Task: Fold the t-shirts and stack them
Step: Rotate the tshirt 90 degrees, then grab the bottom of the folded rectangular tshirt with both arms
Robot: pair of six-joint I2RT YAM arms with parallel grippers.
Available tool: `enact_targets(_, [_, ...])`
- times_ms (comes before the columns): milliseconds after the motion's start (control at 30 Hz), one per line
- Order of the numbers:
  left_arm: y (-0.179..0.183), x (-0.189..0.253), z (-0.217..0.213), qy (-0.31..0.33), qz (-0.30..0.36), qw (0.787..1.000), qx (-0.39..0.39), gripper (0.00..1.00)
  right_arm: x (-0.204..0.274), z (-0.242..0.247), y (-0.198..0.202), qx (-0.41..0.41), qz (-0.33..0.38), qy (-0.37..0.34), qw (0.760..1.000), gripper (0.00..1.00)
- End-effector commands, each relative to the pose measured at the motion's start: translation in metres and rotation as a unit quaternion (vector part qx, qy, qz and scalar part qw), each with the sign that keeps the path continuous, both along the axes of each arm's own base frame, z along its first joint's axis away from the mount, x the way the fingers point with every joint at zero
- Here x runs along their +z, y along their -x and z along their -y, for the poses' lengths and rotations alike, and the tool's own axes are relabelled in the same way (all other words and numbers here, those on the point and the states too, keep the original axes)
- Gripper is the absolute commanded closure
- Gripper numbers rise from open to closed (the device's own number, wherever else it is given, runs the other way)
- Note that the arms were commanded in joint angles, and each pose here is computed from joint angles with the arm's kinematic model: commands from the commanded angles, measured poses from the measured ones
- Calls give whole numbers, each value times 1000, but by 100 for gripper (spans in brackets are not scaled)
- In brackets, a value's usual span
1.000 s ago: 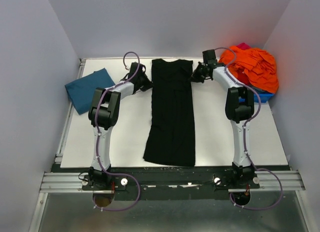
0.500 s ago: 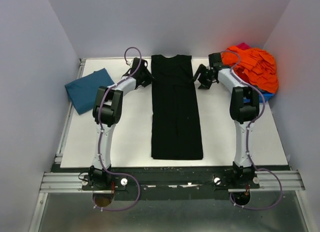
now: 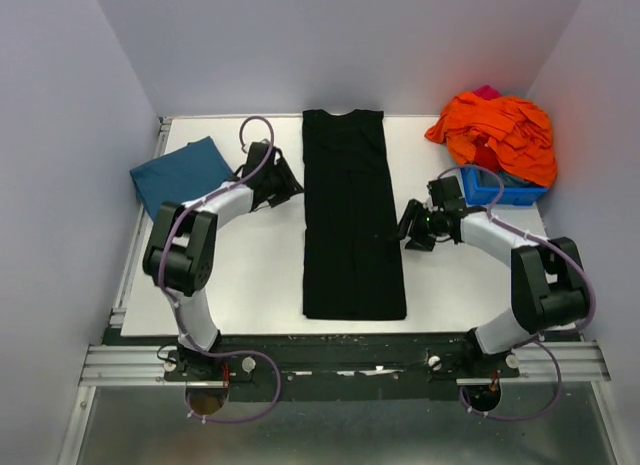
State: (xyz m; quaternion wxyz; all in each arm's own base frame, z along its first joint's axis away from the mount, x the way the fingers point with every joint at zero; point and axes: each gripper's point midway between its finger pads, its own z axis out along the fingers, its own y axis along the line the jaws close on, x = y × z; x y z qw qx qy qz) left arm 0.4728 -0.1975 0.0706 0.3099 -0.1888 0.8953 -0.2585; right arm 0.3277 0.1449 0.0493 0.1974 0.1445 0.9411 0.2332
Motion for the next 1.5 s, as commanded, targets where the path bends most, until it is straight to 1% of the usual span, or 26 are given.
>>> enact_targets(0, [84, -7, -3, -34, -4, 999, -40, 39, -16, -3, 52, 15, -12, -12, 1000, 38])
enact_targets(133, [168, -30, 13, -27, -37, 996, -82, 39, -25, 3, 90, 18, -27, 1, 999, 39])
enact_targets(200, [199, -34, 22, -30, -46, 994, -95, 39, -29, 3, 108, 23, -40, 9, 999, 40])
enact_targets(267, [222, -36, 24, -14, -61, 993, -99, 39, -33, 1, 126, 35, -54, 18, 998, 39])
enact_targets(300, [229, -35, 24, 0, -67, 993, -100, 39, -35, 2, 134, 31, -68, 27, 997, 40])
enact_targets(400, [252, -31, 24, 14, -81, 991, -105, 39, -38, 1, 161, 42, -111, 38, 992, 43])
enact_targets(500, [276, -29, 26, 16, -95, 988, -117, 40, -35, 8, 177, 43, -122, 56, 990, 44])
enact_targets(633, [303, -34, 25, 12, -124, 984, -128, 44, -32, 15, 195, 43, -134, 61, 988, 53])
enact_targets(733, [317, -39, 26, 20, -147, 979, -138, 52, -35, 18, 208, 48, -151, 61, 985, 53])
enact_targets(767, [321, -40, 26, 17, -153, 978, -141, 52, -37, 18, 213, 51, -158, 58, 984, 54])
enact_targets(800, [327, -44, 22, 5, -166, 976, -143, 53, -37, 17, 215, 55, -159, 55, 984, 56])
enact_targets(900, [336, -49, 18, -13, -179, 973, -148, 53, -38, 16, 219, 61, -160, 49, 984, 58])
enact_targets(1033, [350, -55, 20, -1, -198, 967, -159, 54, -35, 11, 218, 69, -155, 36, 985, 61])
enact_targets(1133, [358, -56, 22, 5, -207, 964, -166, 58, -32, 4, 216, 79, -147, 18, 986, 62])
enact_targets(1167, [360, -56, 21, 3, -208, 964, -167, 59, -32, 2, 215, 83, -147, 12, 986, 68])
enact_targets(1233, [362, -56, 18, -4, -210, 963, -167, 59, -33, -1, 216, 89, -150, 7, 985, 71])
enact_targets(1267, [362, -57, 16, -8, -211, 963, -165, 60, -33, -2, 216, 92, -153, 5, 984, 76])
enact_targets(1333, [363, -58, 16, -8, -214, 962, -167, 65, -34, -5, 217, 102, -157, 1, 982, 83])
enact_targets(1400, [365, -60, 18, -1, -217, 962, -169, 73, -33, -6, 218, 106, -157, -2, 982, 98])
enact_targets(1467, [365, -60, 19, 1, -216, 961, -170, 79, -32, -7, 218, 108, -154, -2, 982, 99])
